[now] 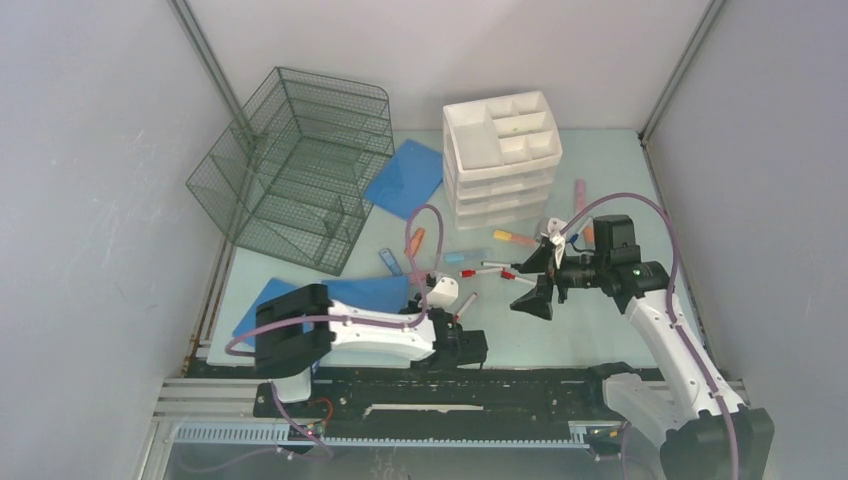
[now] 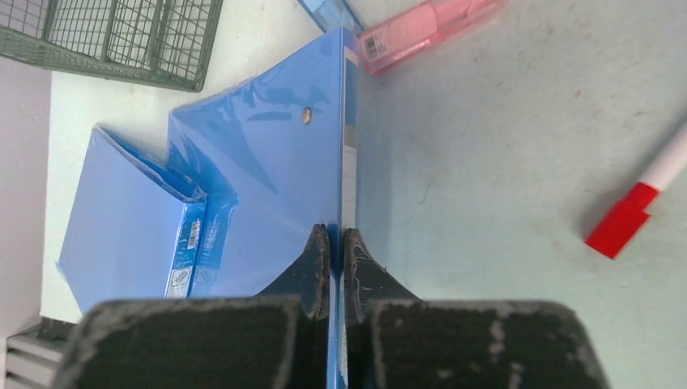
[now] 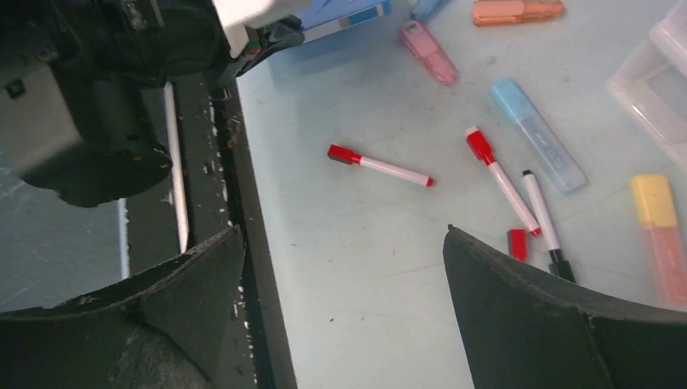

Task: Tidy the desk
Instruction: Pick up the folder from the corner of the board.

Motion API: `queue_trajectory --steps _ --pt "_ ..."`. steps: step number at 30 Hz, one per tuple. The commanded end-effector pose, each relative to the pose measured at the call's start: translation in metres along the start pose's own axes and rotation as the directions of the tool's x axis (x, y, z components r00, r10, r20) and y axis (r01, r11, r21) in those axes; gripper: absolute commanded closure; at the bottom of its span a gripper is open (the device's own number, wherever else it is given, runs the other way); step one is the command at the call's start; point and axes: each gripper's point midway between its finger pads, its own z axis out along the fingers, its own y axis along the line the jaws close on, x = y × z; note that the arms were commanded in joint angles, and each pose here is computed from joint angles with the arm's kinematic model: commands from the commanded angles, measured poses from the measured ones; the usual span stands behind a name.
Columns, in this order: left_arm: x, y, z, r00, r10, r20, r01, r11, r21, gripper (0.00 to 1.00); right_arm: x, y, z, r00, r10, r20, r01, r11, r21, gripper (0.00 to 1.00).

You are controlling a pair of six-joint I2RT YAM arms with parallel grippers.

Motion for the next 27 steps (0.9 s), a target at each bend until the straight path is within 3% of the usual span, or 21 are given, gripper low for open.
queue_trajectory --steps 1,9,12,17,24,27 --pt "-0.04 0.008 -0.02 0.987 -0.12 0.11 0.114 0.992 0.06 1.0 -0.018 0.012 0.007 0.993 0.095 0.075 -0.086 0.99 -0.112 0.0" --pt "-0.064 0.004 -0.043 0.971 -0.206 0.118 0.177 0.96 0.218 1.0 -0.03 0.005 0.03 0.927 0.371 0.057 -0.351 0.91 -0.22 0.0" --pt "-0.071 0.001 -0.051 0.959 -0.262 0.111 0.22 0.93 0.295 1.0 -0.03 0.001 0.048 0.91 0.413 0.03 -0.403 0.9 -0.169 0.0" --pt "-0.077 -0.005 -0.062 0.939 -0.332 0.088 0.268 0.869 0.416 1.0 -0.038 -0.022 0.071 0.845 0.528 0.089 -0.526 0.849 -0.045 0.0" --pt "-0.085 -0.002 -0.072 0.923 -0.376 0.082 0.291 0.82 0.492 1.0 -0.058 -0.027 0.095 0.735 0.67 0.105 -0.652 0.741 -0.163 0.0" --pt "-0.085 0.0 -0.071 0.924 -0.37 0.092 0.281 0.824 0.492 1.0 -0.053 -0.03 0.11 0.742 0.666 0.079 -0.651 0.743 -0.153 0.0"
